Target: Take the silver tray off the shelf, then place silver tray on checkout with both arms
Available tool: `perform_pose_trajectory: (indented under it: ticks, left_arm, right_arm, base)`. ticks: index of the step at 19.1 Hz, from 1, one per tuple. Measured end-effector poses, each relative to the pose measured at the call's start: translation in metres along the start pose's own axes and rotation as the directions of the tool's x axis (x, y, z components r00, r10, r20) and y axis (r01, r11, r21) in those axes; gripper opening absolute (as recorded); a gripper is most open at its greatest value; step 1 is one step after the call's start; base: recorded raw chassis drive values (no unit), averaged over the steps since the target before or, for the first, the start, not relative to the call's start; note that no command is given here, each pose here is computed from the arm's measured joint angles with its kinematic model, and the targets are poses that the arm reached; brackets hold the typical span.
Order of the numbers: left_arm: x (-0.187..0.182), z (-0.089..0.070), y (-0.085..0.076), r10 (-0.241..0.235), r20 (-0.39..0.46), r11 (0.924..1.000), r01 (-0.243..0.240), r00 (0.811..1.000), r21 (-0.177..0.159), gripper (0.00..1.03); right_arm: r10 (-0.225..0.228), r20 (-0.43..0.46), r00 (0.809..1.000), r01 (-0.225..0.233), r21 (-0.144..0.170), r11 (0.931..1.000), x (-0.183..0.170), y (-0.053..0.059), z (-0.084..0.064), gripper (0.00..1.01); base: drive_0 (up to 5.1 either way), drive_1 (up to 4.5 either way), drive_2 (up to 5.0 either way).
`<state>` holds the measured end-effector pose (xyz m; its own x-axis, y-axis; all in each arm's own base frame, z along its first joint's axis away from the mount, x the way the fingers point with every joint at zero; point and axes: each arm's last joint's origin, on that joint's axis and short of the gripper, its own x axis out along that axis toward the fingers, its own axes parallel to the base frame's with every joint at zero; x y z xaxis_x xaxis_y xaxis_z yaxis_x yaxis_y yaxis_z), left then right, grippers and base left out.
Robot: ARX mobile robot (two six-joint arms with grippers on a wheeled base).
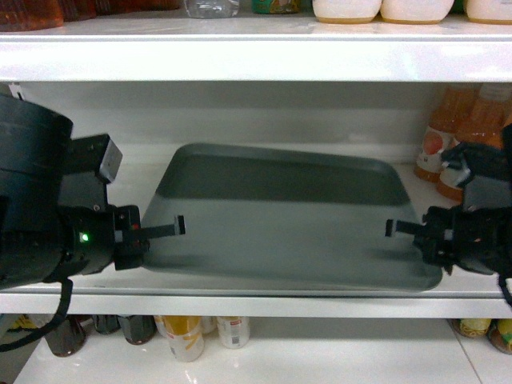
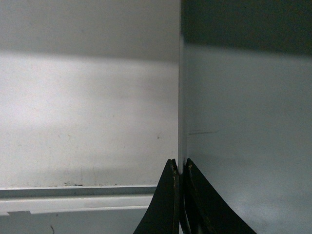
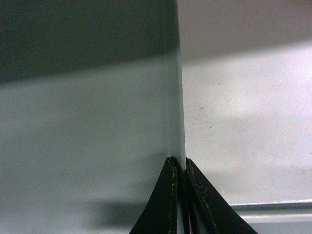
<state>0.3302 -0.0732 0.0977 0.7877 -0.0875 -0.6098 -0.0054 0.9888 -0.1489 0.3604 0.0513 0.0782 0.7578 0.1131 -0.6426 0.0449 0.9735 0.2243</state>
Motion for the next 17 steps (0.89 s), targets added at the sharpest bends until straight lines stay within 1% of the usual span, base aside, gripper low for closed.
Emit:
perform_pose_trajectory:
  ticks: [2, 3, 5, 9, 10, 11, 12, 14, 15, 17]
  left_arm:
    - [-0.020, 0.002, -0.005, -0.008, 0.046, 0.9999, 0.007, 0.999, 0.013, 0.03]
    - [-0.025, 0.002, -0.006, -0.009, 0.053, 0.9998, 0.008, 0.999, 0.016, 0.03]
    - [-0.042, -0.003, -0.009, -0.010, 0.070, 0.9994, 0.008, 0.997, 0.034, 0.03]
    - [-0.072, -0.016, -0.012, -0.006, 0.071, 0.9985, 0.002, 0.997, 0.055, 0.03]
    - [-0.077, -0.018, -0.012, -0.006, 0.072, 0.9983, 0.001, 0.997, 0.058, 0.03]
    - [-0.091, -0.024, -0.013, -0.006, 0.083, 0.9980, 0.001, 0.997, 0.064, 0.03]
    - [-0.103, -0.029, -0.014, -0.001, 0.099, 0.9973, -0.007, 0.995, 0.073, 0.03]
    - [-0.113, -0.033, -0.014, 0.008, 0.125, 0.9955, -0.019, 0.992, 0.093, 0.03]
    - [-0.113, -0.033, -0.014, 0.011, 0.131, 0.9947, -0.024, 0.991, 0.100, 0.03]
    - [-0.112, -0.034, -0.013, 0.016, 0.123, 0.9939, -0.030, 0.992, 0.106, 0.03]
  right_arm:
    - [0.024, 0.043, 0.999, -0.024, 0.005, 0.9997, -0.023, 0.000, 0.005, 0.03]
    - [0.029, 0.050, 0.998, -0.029, 0.005, 0.9996, -0.030, 0.001, 0.006, 0.03]
    - [0.036, 0.066, 0.997, -0.036, 0.004, 0.9993, -0.047, 0.000, 0.004, 0.03]
    - [0.057, 0.075, 0.996, -0.058, 0.002, 0.9983, -0.088, -0.004, -0.010, 0.03]
    - [0.059, 0.077, 0.995, -0.059, 0.002, 0.9982, -0.094, -0.005, -0.012, 0.03]
    - [0.073, 0.098, 0.992, -0.072, -0.009, 0.9974, -0.112, -0.006, -0.018, 0.02]
    - [0.088, 0.115, 0.989, -0.088, -0.007, 0.9961, -0.125, -0.009, -0.023, 0.02]
    - [0.100, 0.120, 0.988, -0.100, -0.005, 0.9949, -0.133, -0.010, -0.028, 0.02]
    - [0.103, 0.120, 0.987, -0.103, -0.005, 0.9947, -0.133, -0.010, -0.028, 0.02]
    - [0.105, 0.112, 0.988, -0.105, -0.005, 0.9944, -0.132, -0.010, -0.029, 0.02]
  base:
    - [0.0, 0.00, 0.0]
    - [0.0, 0.00, 0.0]
    - [0.0, 0.00, 0.0]
    - [0.0, 0.00, 0.0]
    - [0.0, 0.00, 0.0]
    - [0.0, 0.00, 0.0]
    - [0.0, 0.00, 0.0]
    - [0.0, 0.00, 0.0]
    - [0.0, 0.00, 0.0]
    - [0.0, 0.00, 0.0]
